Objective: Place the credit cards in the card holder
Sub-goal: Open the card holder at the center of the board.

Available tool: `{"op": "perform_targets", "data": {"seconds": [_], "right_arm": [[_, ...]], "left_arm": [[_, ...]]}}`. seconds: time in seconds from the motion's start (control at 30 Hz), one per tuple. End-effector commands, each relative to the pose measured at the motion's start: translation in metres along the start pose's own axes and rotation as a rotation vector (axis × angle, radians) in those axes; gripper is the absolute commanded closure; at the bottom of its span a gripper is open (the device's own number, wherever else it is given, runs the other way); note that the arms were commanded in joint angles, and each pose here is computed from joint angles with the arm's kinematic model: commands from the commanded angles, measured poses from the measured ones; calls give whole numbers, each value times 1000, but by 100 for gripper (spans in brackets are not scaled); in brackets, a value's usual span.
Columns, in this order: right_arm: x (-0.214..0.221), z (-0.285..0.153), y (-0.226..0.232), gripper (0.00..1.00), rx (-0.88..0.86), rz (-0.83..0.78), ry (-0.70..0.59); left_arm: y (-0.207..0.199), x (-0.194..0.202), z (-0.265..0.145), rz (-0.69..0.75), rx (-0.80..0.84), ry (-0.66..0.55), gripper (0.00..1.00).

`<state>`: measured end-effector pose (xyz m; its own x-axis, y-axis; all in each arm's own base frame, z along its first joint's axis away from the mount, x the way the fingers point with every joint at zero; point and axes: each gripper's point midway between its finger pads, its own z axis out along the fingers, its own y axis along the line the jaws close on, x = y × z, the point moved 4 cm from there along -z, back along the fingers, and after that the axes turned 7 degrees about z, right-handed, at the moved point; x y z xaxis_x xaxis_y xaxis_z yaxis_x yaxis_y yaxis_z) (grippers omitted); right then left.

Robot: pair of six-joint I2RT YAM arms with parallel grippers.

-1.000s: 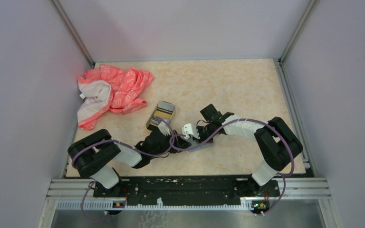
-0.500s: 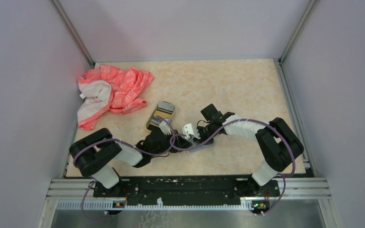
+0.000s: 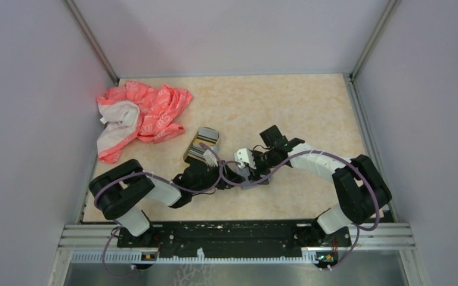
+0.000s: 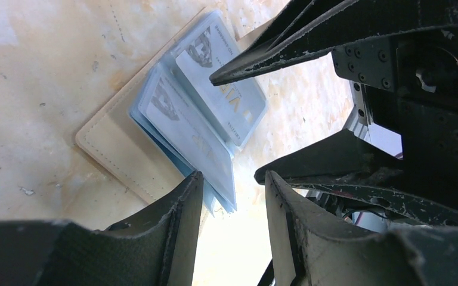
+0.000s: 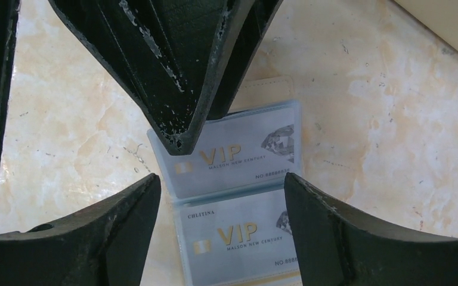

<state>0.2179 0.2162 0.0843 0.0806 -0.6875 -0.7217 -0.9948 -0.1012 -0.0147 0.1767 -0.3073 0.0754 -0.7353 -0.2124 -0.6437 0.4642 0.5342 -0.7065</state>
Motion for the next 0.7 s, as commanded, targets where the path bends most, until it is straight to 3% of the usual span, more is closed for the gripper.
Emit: {"op": "perform_targets", "data": {"seconds": [0.0, 0.13, 0.27, 0.67], "right_arm": [[-13, -5, 0, 19, 12, -68, -59], [-11, -3, 2, 6, 19, -60, -70], [-6, 2, 4, 2, 4, -43, -57], [1, 12, 1, 1, 35, -42, 0]], "left_arm": [[-14, -9, 8, 0, 67, -24, 51], [-14, -9, 10, -5, 74, -23, 51], [-15, -10, 12, -8, 98, -29, 51], [-15, -9, 12, -26, 128, -35, 52]]}}
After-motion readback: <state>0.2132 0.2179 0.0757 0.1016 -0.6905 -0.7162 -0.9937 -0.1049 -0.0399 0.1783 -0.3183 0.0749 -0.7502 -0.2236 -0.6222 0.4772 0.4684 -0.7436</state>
